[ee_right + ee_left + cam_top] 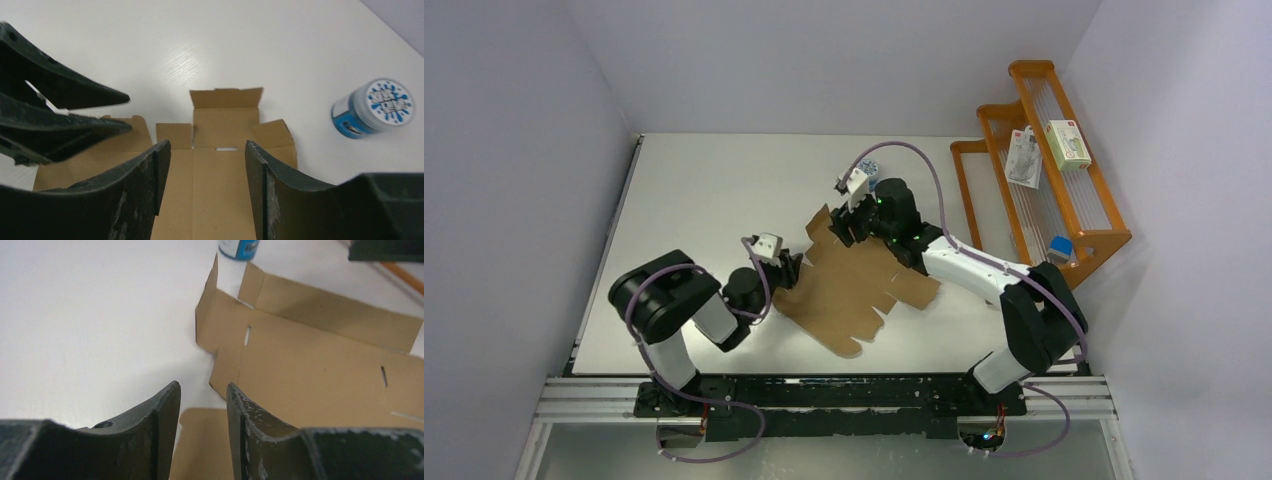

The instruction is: Fold the paper box

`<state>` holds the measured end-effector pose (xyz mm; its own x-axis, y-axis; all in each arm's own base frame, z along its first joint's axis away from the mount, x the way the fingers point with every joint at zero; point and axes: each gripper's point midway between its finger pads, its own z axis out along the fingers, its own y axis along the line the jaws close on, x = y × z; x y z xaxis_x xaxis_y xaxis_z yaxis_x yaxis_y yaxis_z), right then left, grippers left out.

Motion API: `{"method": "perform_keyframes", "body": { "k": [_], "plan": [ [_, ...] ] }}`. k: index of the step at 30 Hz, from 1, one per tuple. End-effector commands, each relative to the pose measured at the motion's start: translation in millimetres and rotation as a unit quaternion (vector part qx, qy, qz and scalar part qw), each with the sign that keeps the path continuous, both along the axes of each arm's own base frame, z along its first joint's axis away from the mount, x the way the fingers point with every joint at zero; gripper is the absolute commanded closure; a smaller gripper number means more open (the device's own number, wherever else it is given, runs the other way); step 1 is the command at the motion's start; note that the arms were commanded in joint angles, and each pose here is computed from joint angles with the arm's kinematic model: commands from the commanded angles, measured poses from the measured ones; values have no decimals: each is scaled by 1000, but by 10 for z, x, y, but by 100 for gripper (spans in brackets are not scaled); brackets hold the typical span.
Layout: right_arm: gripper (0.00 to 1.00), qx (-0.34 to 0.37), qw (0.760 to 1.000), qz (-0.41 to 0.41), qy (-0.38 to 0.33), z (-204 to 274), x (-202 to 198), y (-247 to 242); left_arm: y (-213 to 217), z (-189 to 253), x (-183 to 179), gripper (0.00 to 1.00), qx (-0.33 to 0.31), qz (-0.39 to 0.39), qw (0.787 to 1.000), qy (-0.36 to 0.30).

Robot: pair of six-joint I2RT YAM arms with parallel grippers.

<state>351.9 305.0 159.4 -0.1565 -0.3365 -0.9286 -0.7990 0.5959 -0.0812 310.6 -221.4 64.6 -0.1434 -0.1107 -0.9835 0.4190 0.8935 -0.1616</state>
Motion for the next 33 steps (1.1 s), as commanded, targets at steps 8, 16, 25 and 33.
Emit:
{"method": "perform_keyframes", "body": {
  "k": [8, 16, 25, 33],
  "plan": [
    [40, -72, 992, -86, 59, -349, 516, -859, -203, 441, 259, 54, -47, -81, 995, 24],
    [42, -70, 979, -71, 176, -791, 462, -1304, -203, 523, 474, 52, -62, -110, 990, 56],
    [47, -30, 968, -61, 242, -970, 318, -1570, -207, 554, 695, 51, -47, -127, 988, 67],
    [52, -38, 959, -28, 278, -1141, 226, -1523, -105, 570, 856, 51, -45, -138, 986, 77]
  ]
}}
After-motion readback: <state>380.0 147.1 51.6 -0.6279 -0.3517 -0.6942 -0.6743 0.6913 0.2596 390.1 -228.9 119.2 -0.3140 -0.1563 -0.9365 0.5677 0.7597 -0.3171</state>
